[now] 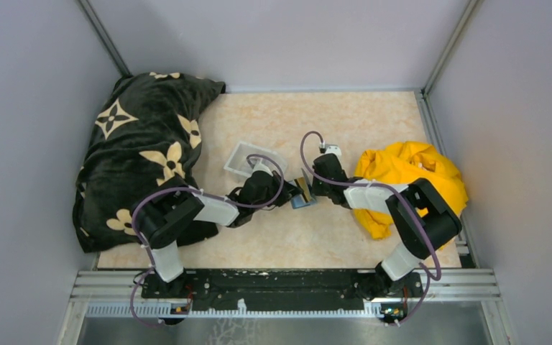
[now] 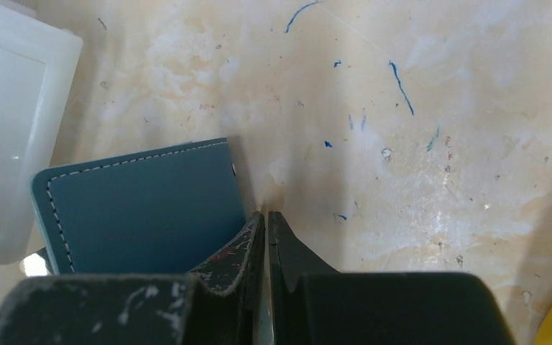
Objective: Put the credit cards into the card holder
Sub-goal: Open the card holder at the center of the board.
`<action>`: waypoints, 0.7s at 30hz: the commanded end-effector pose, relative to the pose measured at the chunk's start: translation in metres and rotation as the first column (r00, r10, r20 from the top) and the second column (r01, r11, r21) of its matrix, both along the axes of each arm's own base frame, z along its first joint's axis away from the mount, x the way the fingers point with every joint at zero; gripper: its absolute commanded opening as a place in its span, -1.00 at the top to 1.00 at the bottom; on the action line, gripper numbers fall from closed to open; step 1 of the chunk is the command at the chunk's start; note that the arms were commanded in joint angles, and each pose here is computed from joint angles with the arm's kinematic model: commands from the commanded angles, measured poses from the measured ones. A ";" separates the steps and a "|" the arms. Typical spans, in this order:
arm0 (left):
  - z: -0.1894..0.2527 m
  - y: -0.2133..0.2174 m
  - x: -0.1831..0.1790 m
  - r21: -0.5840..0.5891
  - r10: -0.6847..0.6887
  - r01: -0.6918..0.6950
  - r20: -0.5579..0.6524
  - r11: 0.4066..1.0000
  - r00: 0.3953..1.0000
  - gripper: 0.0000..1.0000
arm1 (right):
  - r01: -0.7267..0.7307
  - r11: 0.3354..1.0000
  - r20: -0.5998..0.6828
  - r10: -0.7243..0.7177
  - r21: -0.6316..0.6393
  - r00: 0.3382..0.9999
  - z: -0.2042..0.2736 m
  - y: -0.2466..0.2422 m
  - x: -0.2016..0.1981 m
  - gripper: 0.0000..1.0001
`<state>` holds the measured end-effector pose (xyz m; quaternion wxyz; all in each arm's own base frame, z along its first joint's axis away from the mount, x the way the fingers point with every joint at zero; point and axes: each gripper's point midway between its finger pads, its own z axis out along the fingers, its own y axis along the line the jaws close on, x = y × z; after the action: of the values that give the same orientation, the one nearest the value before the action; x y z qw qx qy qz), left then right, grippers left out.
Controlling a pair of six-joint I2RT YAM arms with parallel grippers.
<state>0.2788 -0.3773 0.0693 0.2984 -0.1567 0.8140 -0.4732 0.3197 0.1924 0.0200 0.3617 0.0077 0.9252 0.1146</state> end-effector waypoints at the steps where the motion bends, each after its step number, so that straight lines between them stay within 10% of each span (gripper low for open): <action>1: 0.025 -0.020 0.008 -0.046 -0.029 0.032 0.075 0.998 0.997 1.00 | 0.051 0.992 -0.224 -0.075 -0.114 0.972 -0.050 -0.045 -0.052 0.83; 21: 0.009 -0.043 0.017 0.168 -0.065 0.047 0.104 0.985 0.992 1.00 | 0.339 0.934 -0.123 -0.352 -0.111 0.928 -0.029 -0.084 -0.036 0.46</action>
<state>0.2911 -0.4119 0.0697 0.3186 -0.1048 0.8368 -0.4328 0.3294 0.1540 0.0230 0.3737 0.1392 0.9112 0.1031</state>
